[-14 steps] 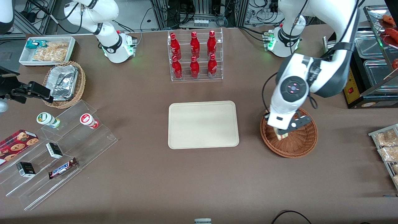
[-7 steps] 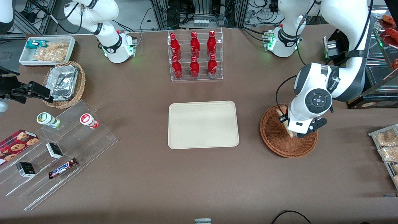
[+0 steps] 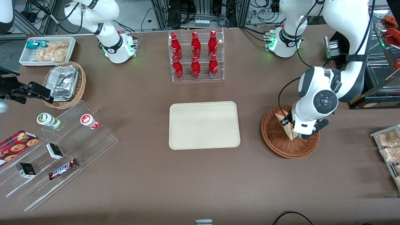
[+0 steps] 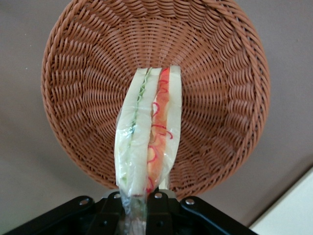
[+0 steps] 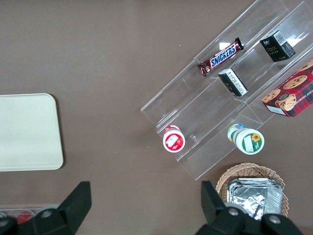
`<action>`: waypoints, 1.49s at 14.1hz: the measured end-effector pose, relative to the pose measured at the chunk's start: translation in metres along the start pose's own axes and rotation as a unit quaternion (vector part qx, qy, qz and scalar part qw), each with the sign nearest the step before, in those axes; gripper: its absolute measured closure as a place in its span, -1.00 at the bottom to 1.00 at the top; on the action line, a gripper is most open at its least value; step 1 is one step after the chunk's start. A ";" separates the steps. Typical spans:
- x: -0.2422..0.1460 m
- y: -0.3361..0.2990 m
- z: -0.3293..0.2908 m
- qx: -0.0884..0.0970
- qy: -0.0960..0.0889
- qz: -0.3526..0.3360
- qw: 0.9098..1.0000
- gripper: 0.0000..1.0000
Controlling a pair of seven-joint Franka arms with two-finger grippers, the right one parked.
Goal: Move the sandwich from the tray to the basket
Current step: 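Lower the sandwich into the basket and open the left gripper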
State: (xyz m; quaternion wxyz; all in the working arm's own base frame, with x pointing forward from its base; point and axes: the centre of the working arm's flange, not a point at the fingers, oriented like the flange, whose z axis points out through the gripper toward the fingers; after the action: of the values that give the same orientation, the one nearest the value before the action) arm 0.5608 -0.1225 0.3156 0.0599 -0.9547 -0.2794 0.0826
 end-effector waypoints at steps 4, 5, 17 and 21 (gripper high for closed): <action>0.009 -0.017 0.023 -0.008 0.005 -0.018 1.000 0.74; 0.009 -0.020 0.028 -0.013 0.003 -0.024 1.000 0.74; 0.006 -0.021 0.066 -0.018 -0.015 -0.035 0.999 0.74; 0.006 -0.021 0.067 -0.019 -0.015 -0.035 0.999 0.52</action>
State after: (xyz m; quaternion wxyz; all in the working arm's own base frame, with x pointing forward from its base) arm 0.5423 -0.0972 0.2522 0.0407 -0.9438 -0.3155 0.0894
